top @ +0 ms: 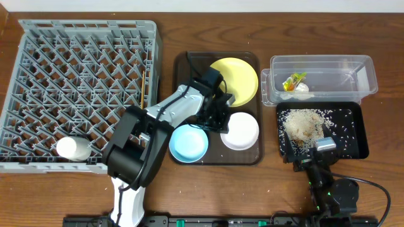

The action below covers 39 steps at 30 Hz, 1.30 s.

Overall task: Sort waste into correct bins and load items into the dishwasher
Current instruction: 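Grasp the rim of the white bowl on the tray with the left gripper, then carry the white bowl over the dish rack and lower it in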

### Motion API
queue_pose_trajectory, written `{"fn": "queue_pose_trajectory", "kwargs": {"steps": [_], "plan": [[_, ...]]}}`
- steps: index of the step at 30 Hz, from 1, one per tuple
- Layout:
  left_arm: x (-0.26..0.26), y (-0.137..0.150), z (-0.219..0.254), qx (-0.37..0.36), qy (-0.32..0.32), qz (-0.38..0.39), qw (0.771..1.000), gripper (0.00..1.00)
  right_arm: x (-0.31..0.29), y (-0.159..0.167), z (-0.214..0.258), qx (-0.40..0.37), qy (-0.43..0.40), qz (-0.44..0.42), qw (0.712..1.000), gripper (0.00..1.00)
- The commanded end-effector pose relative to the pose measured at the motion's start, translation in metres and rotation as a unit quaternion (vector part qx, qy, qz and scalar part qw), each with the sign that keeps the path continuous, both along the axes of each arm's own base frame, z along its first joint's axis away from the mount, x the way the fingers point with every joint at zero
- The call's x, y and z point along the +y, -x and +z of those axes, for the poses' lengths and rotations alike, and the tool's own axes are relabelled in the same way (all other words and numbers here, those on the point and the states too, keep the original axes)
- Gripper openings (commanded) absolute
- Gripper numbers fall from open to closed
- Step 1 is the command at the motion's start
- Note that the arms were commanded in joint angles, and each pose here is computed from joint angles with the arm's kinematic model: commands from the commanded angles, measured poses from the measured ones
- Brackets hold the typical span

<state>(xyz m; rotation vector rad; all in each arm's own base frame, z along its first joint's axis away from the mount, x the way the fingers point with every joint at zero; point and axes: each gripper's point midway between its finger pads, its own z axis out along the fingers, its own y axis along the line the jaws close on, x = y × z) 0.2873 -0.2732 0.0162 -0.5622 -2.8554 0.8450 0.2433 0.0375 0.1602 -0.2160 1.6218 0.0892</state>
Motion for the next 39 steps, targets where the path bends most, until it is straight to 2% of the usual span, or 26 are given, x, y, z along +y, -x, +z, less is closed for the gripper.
{"fn": "queue_pose_trajectory", "kwargs": {"steps": [1,4,8,9,11,12,14,17,19,22,25,26,27,30,33,36,39], "plan": [[0.008,-0.032,0.060,-0.063,0.019,0.030,0.997,0.08,-0.002,0.000,-0.001,-0.002,0.004,-0.005,1.000,0.99],[0.047,-0.053,0.097,-0.132,-0.048,0.067,0.988,0.08,-0.002,0.000,-0.001,-0.002,0.004,-0.005,1.000,0.99],[0.122,-0.073,0.143,-0.234,-0.168,0.135,0.948,0.08,-0.002,0.000,-0.001,-0.002,0.004,-0.005,1.000,0.99],[0.165,-0.079,0.163,-0.275,-0.239,0.172,0.915,0.08,-0.002,0.000,-0.001,-0.002,0.004,-0.005,1.000,0.99],[0.208,-0.081,0.181,-0.304,-0.309,0.210,0.876,0.08,-0.002,0.000,-0.001,-0.002,0.004,-0.005,1.000,0.99],[0.250,-0.083,0.198,-0.326,-0.379,0.247,0.830,0.08,-0.002,0.000,-0.001,-0.002,0.004,-0.005,1.000,0.99],[0.285,-0.085,0.211,-0.339,-0.434,0.287,0.784,0.08,-0.002,0.000,-0.001,-0.002,0.004,-0.005,1.000,0.99],[0.315,-0.099,0.224,-0.363,-0.466,0.332,0.736,0.08,-0.002,0.000,-0.001,-0.002,0.004,-0.005,1.000,0.99],[0.324,-0.111,0.229,-0.378,-0.463,0.354,0.720,0.08,-0.002,0.000,-0.001,-0.002,0.004,-0.005,1.000,0.99],[0.330,-0.121,0.230,-0.385,-0.446,0.374,0.716,0.08,-0.002,0.000,-0.001,-0.002,0.004,-0.005,1.000,0.99],[0.339,-0.133,0.236,-0.401,-0.433,0.398,0.702,0.08,-0.002,0.000,-0.001,-0.002,0.004,-0.005,1.000,0.99],[0.335,-0.138,0.234,-0.405,-0.426,0.388,0.710,0.08,-0.002,0.000,-0.001,-0.002,0.004,-0.005,1.000,0.99],[0.328,-0.142,0.226,-0.402,-0.415,0.370,0.728,0.08,-0.002,0.000,-0.001,-0.002,0.004,-0.005,1.000,0.99],[0.328,-0.136,0.211,-0.374,-0.420,0.369,0.740,0.08,-0.002,0.000,-0.001,-0.002,0.005,-0.005,1.000,0.99],[0.334,-0.131,0.205,-0.352,-0.402,0.413,0.737,0.22,-0.002,0.000,-0.001,-0.002,0.004,-0.005,1.000,0.99],[0.336,-0.137,0.196,-0.326,-0.323,0.450,0.766,0.33,-0.002,0.000,-0.001,-0.002,0.004,-0.005,1.000,0.99],[0.344,-0.143,0.188,-0.283,-0.204,0.490,0.799,0.43,-0.002,0.000,-0.001,-0.002,0.004,-0.005,1.000,0.99]]}}
